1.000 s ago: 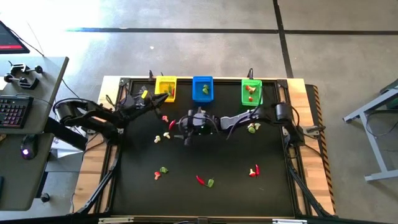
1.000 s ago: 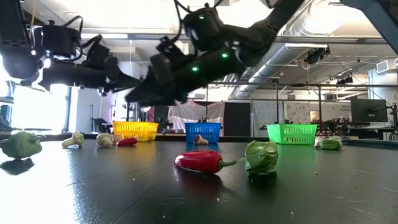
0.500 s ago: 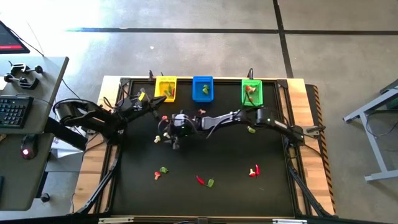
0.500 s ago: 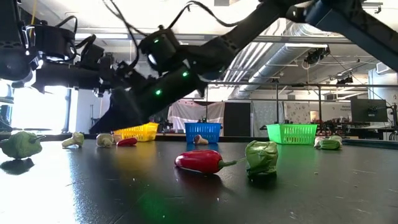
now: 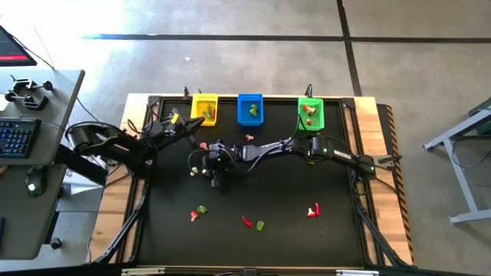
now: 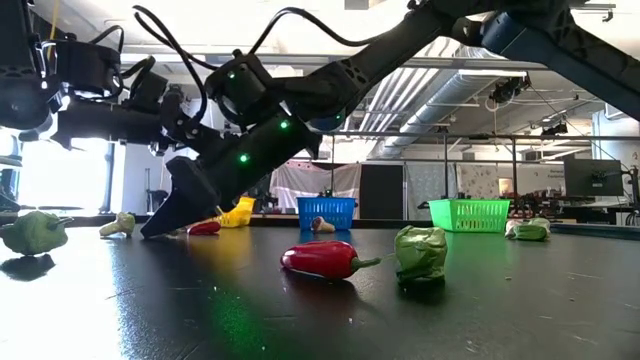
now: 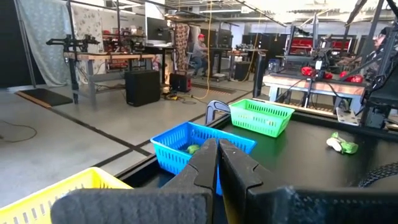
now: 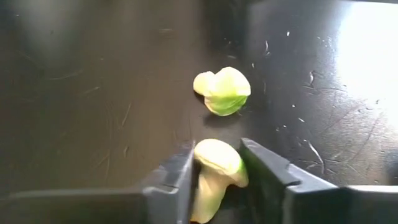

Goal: Sort produce into baskets
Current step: Put the green mushroom into the green bin

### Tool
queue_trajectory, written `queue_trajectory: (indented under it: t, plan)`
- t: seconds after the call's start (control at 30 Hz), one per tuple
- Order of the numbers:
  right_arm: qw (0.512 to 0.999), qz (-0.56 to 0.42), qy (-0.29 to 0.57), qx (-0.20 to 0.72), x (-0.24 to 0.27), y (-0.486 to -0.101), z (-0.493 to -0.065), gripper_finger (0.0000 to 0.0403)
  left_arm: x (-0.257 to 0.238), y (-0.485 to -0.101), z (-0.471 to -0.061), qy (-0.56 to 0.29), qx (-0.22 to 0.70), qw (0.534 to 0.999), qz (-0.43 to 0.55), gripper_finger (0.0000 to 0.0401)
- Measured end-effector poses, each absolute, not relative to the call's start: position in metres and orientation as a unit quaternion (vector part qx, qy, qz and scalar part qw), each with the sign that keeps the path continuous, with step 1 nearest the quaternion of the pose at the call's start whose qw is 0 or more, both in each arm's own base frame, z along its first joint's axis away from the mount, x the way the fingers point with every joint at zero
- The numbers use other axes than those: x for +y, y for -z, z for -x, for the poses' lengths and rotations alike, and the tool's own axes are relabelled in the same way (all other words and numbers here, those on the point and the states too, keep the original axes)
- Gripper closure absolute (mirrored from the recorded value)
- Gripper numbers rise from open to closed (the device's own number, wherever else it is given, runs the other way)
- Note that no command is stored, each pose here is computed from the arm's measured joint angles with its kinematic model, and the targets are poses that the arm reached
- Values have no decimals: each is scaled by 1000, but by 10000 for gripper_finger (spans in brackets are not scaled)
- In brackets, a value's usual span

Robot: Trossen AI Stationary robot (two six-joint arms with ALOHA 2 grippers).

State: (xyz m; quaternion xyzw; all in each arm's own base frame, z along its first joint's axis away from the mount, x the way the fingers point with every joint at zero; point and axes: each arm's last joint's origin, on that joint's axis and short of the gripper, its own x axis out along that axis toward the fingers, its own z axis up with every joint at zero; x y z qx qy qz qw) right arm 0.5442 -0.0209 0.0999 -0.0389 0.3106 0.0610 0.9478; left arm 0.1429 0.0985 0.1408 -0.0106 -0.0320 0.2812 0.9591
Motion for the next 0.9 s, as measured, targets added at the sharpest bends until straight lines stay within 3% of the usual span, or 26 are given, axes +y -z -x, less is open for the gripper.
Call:
queue_trajectory:
  t: [0.17, 0.47, 0.7, 0.9]
  plan:
    - [945, 49, -54, 317, -23, -105, -543, 348, 99, -141, -143, -282, -32, 959, 11, 400]
    - [907, 109, 25, 407, -54, -178, -508, 356, 100, -140, -142, -291, -27, 956, 16, 400]
    - [852, 115, 136, 492, -102, -236, -438, 360, 101, -138, -141, -295, -21, 955, 18, 400]
    - [803, 30, 272, 529, -150, -258, -348, 361, 101, -138, -141, -295, -17, 955, 20, 400]
